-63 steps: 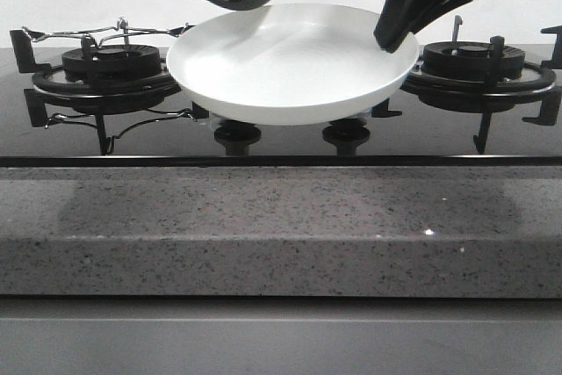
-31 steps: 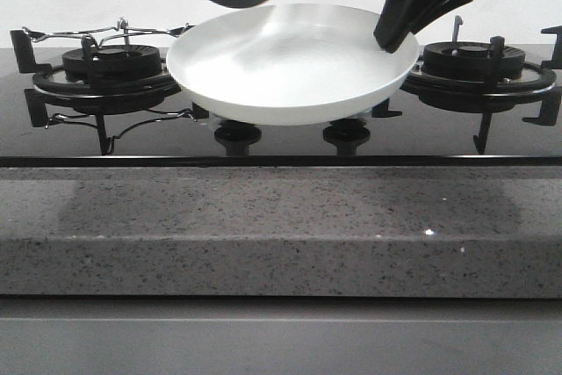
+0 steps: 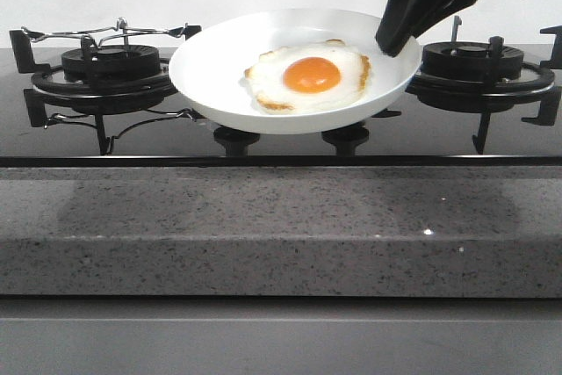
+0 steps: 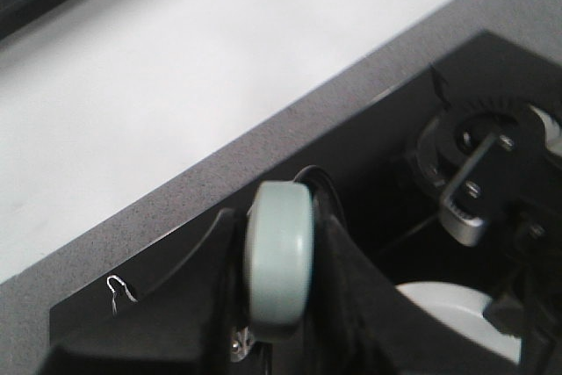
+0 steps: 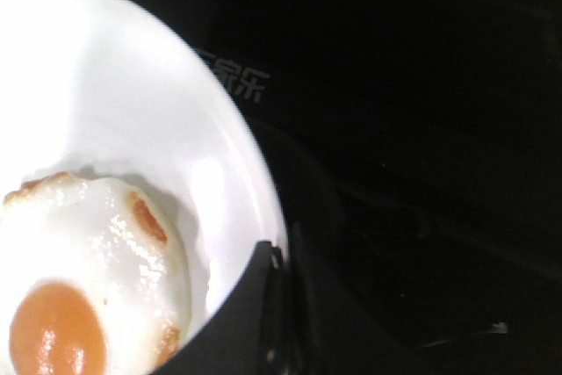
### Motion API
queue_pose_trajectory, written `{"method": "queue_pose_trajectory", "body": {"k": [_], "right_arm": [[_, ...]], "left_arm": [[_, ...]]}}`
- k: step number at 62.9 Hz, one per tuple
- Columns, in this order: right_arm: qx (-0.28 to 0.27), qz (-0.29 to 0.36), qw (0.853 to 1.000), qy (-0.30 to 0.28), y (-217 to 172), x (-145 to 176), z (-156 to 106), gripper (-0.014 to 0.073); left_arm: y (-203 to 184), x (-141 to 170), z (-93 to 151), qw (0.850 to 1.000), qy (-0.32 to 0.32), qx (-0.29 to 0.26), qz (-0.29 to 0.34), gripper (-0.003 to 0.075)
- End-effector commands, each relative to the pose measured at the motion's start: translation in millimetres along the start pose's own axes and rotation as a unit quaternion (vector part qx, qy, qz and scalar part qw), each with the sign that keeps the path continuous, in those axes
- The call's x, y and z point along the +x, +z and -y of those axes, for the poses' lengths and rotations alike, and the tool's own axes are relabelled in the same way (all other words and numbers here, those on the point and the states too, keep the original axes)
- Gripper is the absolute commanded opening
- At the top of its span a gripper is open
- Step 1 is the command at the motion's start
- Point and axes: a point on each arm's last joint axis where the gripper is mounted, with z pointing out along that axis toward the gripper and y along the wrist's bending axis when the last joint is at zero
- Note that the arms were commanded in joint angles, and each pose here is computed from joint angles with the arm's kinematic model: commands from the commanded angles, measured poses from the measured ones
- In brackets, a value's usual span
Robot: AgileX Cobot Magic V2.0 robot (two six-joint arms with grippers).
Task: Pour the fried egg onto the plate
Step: 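Tilt the pan over the held plate with the left gripper, then carry the empty pan back onto its burner with the left gripper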
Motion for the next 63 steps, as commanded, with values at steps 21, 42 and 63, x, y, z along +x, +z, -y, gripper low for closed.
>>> {"method": "queue_pose_trajectory", "body": {"k": [21, 42, 63], "right_arm": [[-0.014, 0.062, 0.998, -0.001, -25.4, -12.5, -8.8, -0.0106], [-0.014, 0.062, 0.998, -0.001, -25.4, -12.5, -8.8, -0.0106], [-0.014, 0.062, 0.998, -0.001, -25.4, -12.5, -8.8, -0.0106]], "left_arm": [[-18.7, 13.0, -145.8, 0.947, -0.288, 0.113, 0.092, -0.0020], [51.7, 114.3, -230.8, 0.841, -0.503, 0.190, 0.062, -0.0020], [105.1, 205.5, -294.6, 0.702, -0.668, 0.232, 0.085, -0.0020]]}}
